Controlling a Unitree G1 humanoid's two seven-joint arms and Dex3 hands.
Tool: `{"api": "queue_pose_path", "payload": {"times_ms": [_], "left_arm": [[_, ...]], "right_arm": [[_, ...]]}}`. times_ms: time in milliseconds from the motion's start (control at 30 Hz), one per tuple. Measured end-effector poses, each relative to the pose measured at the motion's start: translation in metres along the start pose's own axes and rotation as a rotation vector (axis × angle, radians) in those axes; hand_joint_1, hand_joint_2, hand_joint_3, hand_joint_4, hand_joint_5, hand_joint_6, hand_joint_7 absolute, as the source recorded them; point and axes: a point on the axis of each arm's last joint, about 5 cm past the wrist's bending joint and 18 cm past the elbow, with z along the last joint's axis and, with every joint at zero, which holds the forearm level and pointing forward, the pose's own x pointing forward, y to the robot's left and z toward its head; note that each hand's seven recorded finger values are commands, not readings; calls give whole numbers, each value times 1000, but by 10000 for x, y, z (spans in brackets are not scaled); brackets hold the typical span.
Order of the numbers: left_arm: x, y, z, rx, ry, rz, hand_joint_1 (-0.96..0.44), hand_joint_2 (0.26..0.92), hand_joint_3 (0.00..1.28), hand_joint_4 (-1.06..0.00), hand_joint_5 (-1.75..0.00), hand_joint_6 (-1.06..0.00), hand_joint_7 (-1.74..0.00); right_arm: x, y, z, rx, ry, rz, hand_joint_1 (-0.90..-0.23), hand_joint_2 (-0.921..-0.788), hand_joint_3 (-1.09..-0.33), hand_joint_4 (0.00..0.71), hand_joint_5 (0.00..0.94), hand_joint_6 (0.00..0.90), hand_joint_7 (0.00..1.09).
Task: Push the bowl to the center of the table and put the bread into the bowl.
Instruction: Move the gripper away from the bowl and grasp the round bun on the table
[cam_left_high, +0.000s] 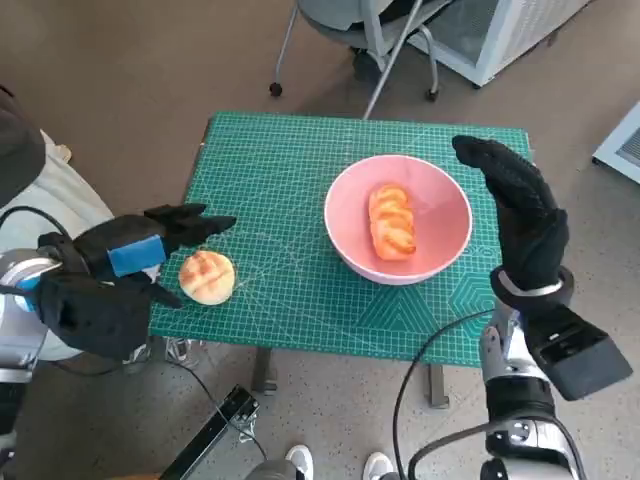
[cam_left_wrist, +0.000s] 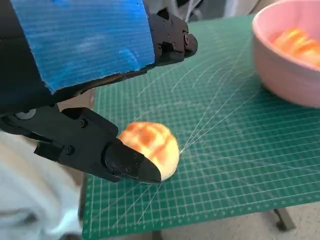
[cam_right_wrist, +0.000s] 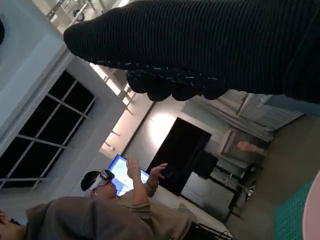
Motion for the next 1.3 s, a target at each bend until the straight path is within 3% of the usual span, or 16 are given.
{"api": "queue_pose_path", "payload": {"times_ms": [667, 900, 1100, 1133, 1167, 1200, 1233, 1300], "left_arm": [[431, -381, -201, -77, 138, -116, -176, 775, 3, -133, -16, -217, -18], [609, -506, -258, -49, 167, -91, -132, 828, 20, -304, -30, -354, -41], [709, -541, -275, 21, 187, -61, -54, 903, 46, -560, -95, -615, -139], [720, -534, -278, 33, 192, -52, -44, 907, 66, -558, -319, -610, -366], [727, -533, -282, 43, 198, -47, -28, 912, 119, -528, -674, -574, -726], [733, -530, -287, 50, 203, -39, -18, 915, 131, -552, -888, -557, -919], [736, -533, -294, 57, 207, -32, -11, 917, 137, -569, -1024, -548, -1042], [738, -528, -297, 67, 204, -15, -5, 919, 125, -603, -1135, -563, -1115]], "right_arm": [[14, -26, 14, 11, 2, 21, -590, -921, -715, 313, 3, -1, 807], [14, -23, 15, 5, 5, 25, -592, -921, -715, 313, 2, -1, 807], [4, -26, 21, 0, 5, 22, -587, -921, -715, 313, 2, -1, 806], [5, -25, 22, -1, 4, 23, -587, -921, -715, 313, 2, -1, 806], [5, -25, 25, -1, 2, 23, -587, -921, -715, 313, 2, -1, 806], [5, -26, 26, -1, 1, 23, -587, -921, -715, 313, 2, -1, 806], [4, -26, 28, -1, 1, 23, -587, -921, -715, 313, 2, -1, 807], [2, -27, 31, -1, 1, 23, -588, -921, -715, 313, 2, -1, 808]]}}
